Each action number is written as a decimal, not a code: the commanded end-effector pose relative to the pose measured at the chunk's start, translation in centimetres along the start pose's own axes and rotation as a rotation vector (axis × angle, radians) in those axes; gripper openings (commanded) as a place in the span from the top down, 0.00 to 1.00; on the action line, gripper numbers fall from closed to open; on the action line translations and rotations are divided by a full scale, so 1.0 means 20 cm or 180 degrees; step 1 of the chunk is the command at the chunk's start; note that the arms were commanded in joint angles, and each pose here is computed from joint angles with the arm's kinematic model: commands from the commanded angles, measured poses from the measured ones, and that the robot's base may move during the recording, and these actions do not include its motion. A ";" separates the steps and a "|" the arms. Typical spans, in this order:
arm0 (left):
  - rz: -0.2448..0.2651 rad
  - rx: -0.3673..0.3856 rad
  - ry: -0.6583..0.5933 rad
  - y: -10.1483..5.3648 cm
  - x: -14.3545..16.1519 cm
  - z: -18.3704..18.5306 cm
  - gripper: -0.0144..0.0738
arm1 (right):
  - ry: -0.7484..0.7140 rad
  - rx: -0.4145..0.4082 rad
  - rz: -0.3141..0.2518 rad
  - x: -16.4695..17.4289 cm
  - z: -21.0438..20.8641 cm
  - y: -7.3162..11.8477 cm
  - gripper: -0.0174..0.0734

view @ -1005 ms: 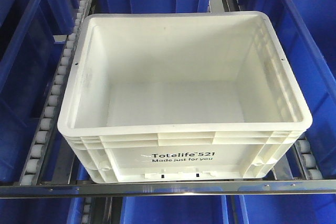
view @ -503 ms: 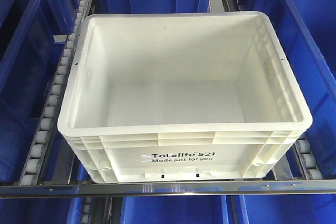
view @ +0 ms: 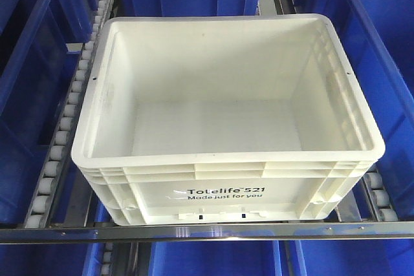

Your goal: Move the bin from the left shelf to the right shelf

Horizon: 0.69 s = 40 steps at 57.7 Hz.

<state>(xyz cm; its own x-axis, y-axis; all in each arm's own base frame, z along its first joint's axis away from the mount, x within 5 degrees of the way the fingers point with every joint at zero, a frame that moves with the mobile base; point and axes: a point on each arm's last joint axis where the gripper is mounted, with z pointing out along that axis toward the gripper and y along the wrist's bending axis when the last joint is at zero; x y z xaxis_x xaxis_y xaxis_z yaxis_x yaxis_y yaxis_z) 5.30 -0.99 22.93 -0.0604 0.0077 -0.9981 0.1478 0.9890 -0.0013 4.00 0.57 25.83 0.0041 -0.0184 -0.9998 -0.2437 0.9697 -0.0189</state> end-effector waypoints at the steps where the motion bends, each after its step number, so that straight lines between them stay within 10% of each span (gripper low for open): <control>1: -0.0033 -0.0272 -0.0283 0.03 0.01 0.02 0.84 | -0.0233 -0.0029 -0.0075 -0.07 0.00 0.00 0.82; 40: -0.0093 -0.0358 -0.0583 0.04 0.13 0.01 0.84 | -0.0241 -0.0031 -0.0074 -0.07 0.00 0.00 0.82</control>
<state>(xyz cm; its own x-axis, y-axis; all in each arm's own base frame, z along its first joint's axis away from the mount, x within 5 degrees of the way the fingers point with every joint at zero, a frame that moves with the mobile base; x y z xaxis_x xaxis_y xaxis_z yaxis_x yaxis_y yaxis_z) 5.65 -0.15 20.29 0.0492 -0.0212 -0.9986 0.0288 0.9994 -0.0198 4.01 0.57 25.78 0.0013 -0.0192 -0.9998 -0.2433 0.9698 -0.0190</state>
